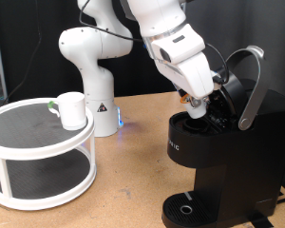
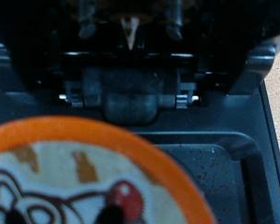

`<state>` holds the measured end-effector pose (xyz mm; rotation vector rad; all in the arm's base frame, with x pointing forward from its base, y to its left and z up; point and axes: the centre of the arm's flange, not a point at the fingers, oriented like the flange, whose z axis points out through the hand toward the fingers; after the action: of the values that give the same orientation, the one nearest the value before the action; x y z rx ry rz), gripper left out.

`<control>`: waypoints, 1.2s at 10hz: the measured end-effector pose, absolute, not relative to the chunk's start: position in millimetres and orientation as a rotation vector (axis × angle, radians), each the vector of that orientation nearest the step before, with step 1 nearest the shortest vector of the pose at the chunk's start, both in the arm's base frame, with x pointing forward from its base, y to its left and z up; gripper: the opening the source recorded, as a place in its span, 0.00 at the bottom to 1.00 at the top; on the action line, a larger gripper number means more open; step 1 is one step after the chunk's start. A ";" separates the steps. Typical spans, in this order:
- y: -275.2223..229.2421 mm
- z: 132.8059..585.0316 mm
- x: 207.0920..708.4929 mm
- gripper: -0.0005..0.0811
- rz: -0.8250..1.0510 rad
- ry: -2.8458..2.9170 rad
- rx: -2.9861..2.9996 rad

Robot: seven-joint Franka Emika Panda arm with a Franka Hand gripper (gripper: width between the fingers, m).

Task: Make a cup of coffee with the keurig machine

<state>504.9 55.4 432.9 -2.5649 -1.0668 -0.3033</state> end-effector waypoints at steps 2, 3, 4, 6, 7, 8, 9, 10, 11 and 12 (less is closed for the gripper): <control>55.3 430.6 505.4 0.54 -0.284 -1.069 -2.588; 55.4 429.9 505.6 0.54 -0.279 -1.065 -2.595; 55.5 428.9 505.7 0.54 -0.274 -1.061 -2.598; 55.7 424.5 506.7 0.54 -0.263 -1.058 -2.601; 55.8 421.2 507.7 0.54 -0.257 -1.057 -2.602; 55.8 418.2 508.9 0.54 -0.255 -1.056 -2.605; 55.9 416.1 509.8 0.54 -0.254 -1.056 -2.608; 55.9 414.4 510.4 0.54 -0.252 -1.056 -2.611; 56.3 412.1 511.3 0.54 -0.248 -1.056 -2.614; 57.7 410.0 511.9 0.54 -0.240 -1.061 -2.619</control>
<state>511.9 57.7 410.0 -2.6190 -1.0611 -0.2397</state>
